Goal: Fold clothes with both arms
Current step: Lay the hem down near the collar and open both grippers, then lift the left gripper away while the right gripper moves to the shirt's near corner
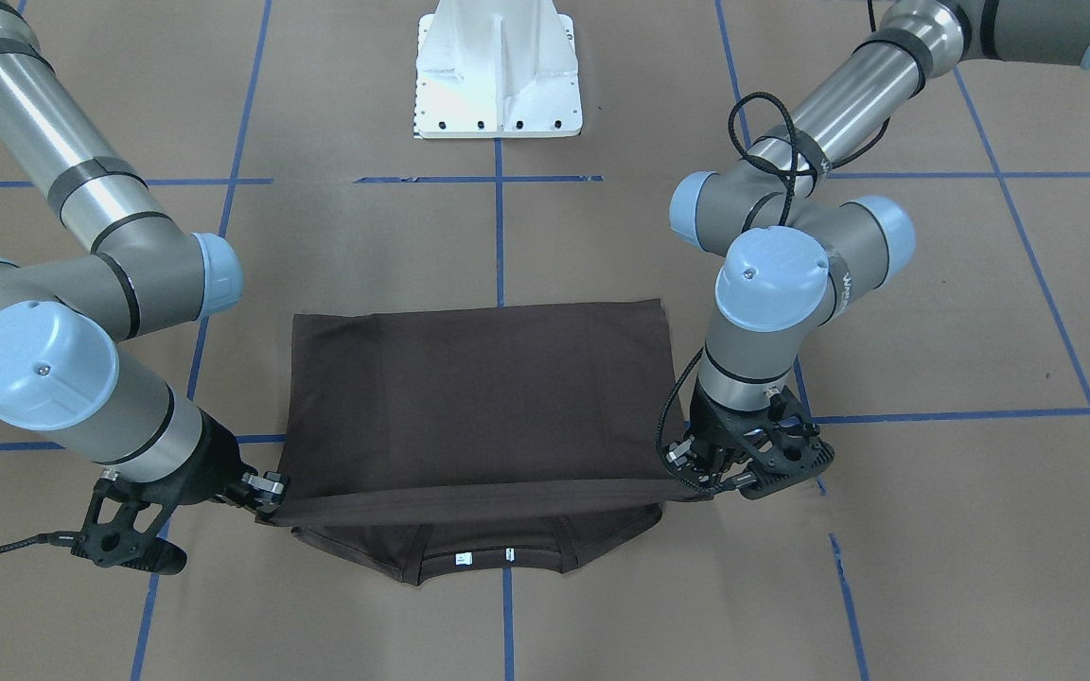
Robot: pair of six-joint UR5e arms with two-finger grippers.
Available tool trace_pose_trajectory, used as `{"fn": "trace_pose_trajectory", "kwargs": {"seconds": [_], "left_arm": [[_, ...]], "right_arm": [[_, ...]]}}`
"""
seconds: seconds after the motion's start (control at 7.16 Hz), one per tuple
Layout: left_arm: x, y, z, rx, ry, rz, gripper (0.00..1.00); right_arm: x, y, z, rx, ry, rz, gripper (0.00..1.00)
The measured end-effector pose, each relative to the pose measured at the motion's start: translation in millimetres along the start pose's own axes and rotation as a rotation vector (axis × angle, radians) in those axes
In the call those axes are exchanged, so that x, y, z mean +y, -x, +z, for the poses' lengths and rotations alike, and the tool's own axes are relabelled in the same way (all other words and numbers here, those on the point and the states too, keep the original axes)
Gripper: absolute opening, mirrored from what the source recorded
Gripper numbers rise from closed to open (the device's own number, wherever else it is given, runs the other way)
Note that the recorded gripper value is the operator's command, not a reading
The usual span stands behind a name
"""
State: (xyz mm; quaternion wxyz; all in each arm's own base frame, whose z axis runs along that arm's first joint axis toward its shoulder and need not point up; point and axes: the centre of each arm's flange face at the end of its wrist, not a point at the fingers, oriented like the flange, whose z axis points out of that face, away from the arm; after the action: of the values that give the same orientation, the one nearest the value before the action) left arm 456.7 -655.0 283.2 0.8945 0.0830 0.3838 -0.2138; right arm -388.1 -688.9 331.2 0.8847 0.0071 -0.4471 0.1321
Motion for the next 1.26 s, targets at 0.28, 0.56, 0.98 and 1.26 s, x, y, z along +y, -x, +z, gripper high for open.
{"fn": "trace_pose_trajectory", "kwargs": {"seconds": [0.28,0.56,0.98,1.26], "left_arm": [[2,-3,-1,0.004,0.001,-0.019,1.0],[2,-7,-5,0.014,-0.001,-0.026,1.0],[6,-14,-26,0.039,-0.005,-0.019,1.0],[14,-20,-53,0.053,-0.005,-0.016,1.0]], "right_arm": [[4,0,3,0.002,0.001,-0.037,0.73],[5,-1,4,0.003,0.001,-0.06,1.0],[25,-8,-13,-0.022,0.006,-0.067,1.0],[87,-36,1,-0.012,0.028,-0.06,1.0]]}}
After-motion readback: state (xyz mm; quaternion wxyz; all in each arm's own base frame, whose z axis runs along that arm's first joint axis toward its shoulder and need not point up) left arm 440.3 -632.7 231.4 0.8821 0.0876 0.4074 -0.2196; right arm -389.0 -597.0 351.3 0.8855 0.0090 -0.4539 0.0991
